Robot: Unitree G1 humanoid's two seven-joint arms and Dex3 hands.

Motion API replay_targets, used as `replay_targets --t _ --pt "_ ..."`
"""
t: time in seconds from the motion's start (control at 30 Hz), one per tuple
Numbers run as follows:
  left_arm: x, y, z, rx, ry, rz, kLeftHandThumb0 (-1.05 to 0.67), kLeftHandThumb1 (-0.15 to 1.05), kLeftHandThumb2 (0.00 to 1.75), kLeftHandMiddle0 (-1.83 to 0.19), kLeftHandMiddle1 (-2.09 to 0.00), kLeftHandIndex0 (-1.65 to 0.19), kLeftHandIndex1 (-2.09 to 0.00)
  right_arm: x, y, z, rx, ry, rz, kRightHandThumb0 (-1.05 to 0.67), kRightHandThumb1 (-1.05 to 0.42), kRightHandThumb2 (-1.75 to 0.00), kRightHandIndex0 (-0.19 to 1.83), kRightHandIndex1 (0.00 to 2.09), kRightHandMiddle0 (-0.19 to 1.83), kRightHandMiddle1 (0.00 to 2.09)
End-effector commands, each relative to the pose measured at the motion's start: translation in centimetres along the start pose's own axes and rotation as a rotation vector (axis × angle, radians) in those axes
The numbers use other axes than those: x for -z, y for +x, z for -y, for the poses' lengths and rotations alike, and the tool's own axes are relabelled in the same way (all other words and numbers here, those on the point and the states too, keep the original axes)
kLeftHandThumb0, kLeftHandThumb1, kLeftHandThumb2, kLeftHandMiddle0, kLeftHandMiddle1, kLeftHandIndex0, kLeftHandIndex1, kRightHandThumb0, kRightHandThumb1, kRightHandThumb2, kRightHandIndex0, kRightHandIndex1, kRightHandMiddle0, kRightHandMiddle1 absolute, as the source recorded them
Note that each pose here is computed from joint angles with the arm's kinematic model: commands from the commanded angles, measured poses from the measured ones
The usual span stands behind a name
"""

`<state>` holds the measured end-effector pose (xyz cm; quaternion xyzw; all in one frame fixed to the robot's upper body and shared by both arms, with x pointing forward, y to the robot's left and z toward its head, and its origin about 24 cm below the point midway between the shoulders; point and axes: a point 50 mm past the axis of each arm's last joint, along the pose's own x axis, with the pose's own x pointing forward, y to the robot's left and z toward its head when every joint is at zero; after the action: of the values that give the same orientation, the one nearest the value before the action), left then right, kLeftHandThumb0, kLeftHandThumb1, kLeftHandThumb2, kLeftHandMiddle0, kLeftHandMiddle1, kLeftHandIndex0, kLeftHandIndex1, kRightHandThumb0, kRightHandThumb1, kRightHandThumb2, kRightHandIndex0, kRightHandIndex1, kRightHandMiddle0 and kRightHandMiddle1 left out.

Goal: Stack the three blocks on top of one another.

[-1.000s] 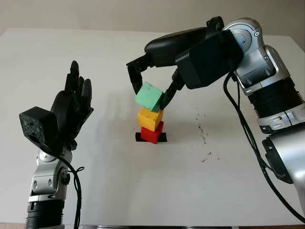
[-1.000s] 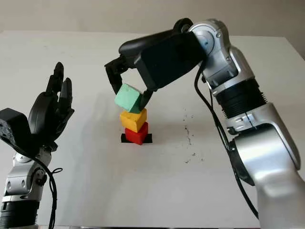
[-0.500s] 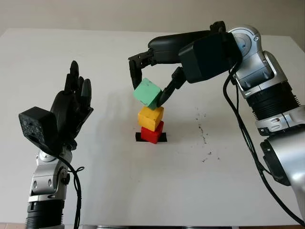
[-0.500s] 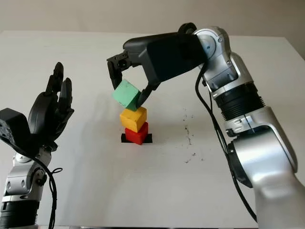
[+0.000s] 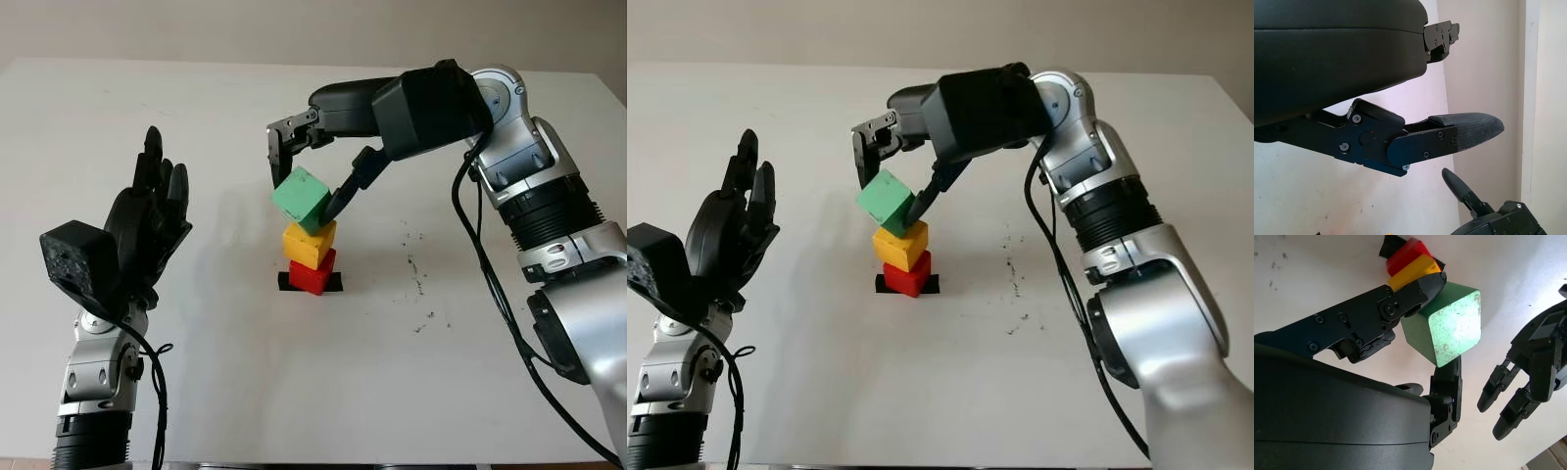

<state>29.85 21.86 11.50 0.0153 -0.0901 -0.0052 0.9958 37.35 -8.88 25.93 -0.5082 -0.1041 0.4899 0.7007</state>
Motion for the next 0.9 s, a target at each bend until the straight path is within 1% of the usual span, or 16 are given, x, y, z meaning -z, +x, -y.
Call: replay_targets --t 0.0,0.17,0.47,0.63,0.87 --pt "0.0 -0.2 0.0 0.000 0.006 0.005 -0.78 1.05 0.61 0.19 0.00 0.19 0.00 0.0 -0.3 0.2 0.010 0.033 0.014 -0.50 -0.91 -0.05 0.33 0.06 0.41 1.52" --pt "0.0 -0.2 -0.1 0.003 -0.004 0.005 -0.78 1.05 0.61 0.19 0.00 0.19 0.00 0.4 -0.4 -0.1 0.005 0.079 0.012 -0.52 -0.89 -0.05 0.34 0.06 0.44 1.47" --pt "0.0 -0.2 -0.1 0.002 0.003 0.001 -0.78 1.05 0.60 0.19 0.00 0.19 0.00 1.2 -0.7 -0.3 0.012 0.139 0.001 -0.50 -0.88 -0.05 0.33 0.05 0.45 1.47" --pt "0.0 -0.2 -0.2 0.002 0.004 0.004 -0.78 1.05 0.61 0.19 0.00 0.19 0.00 1.5 -0.7 -0.6 0.017 0.119 -0.012 -0.51 -0.88 -0.05 0.33 0.05 0.43 1.47" --pt "0.0 -0.3 -0.2 0.001 0.006 0.000 -0.78 1.05 0.60 0.19 0.00 0.19 0.00 1.8 -0.9 -0.7 0.008 0.094 -0.035 -0.52 -0.87 -0.05 0.26 0.02 0.40 1.43"
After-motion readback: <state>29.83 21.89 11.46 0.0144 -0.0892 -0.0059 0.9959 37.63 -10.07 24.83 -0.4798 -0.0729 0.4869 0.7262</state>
